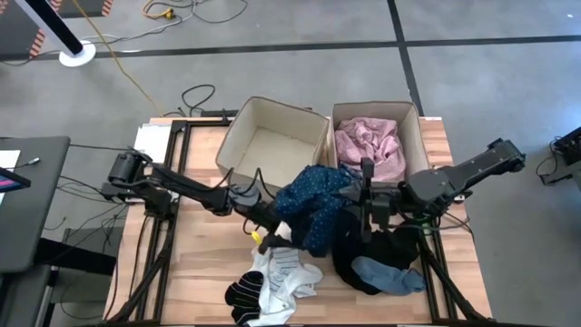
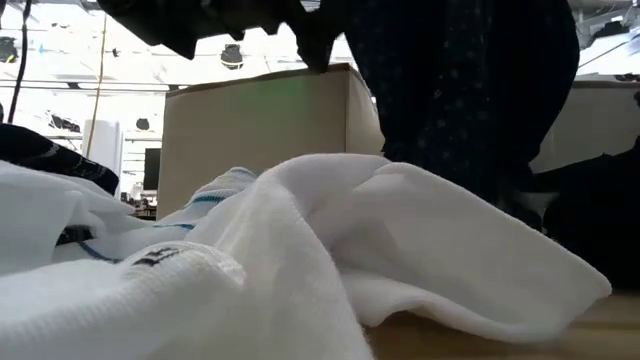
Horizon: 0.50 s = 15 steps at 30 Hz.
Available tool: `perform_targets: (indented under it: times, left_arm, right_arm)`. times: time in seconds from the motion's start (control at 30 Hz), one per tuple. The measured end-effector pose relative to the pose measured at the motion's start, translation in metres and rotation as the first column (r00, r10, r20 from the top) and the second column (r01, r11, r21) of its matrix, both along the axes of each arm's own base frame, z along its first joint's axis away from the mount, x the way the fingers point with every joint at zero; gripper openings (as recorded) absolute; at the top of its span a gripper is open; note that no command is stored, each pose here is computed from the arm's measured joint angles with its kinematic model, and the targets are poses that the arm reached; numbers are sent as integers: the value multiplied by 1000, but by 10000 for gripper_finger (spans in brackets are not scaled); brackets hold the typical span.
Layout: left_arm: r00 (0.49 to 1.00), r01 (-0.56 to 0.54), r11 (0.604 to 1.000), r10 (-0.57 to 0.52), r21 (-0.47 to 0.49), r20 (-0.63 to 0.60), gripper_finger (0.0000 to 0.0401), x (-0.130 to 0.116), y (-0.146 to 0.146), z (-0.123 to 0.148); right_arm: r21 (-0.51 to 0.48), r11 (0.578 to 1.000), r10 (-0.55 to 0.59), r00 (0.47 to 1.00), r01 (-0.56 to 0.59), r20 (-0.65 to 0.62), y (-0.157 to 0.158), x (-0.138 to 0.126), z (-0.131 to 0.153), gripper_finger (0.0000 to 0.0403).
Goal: Sort clothes
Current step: Put the dark blue long sleeve shirt into the right laundry organizer
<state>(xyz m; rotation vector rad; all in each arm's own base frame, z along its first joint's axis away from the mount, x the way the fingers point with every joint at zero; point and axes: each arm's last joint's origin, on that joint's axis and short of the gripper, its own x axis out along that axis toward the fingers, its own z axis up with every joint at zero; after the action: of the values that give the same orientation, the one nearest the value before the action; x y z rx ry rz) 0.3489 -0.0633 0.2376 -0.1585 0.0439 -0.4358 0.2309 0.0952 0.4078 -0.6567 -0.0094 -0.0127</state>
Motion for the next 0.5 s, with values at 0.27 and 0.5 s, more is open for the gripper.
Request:
perform_targets:
  times: [0.27,0.5]
  left_arm:
    - [992,-124,991,123,44,31,310,23,-3,-2]
    - [992,-126,986,124,113,28,308,53,-7,-1]
  right_arm:
    - [19,1000,3,1000,-4,27,1,2,2,35]
    - [14,1000,9,1000,-9,12,5,10,-4,37]
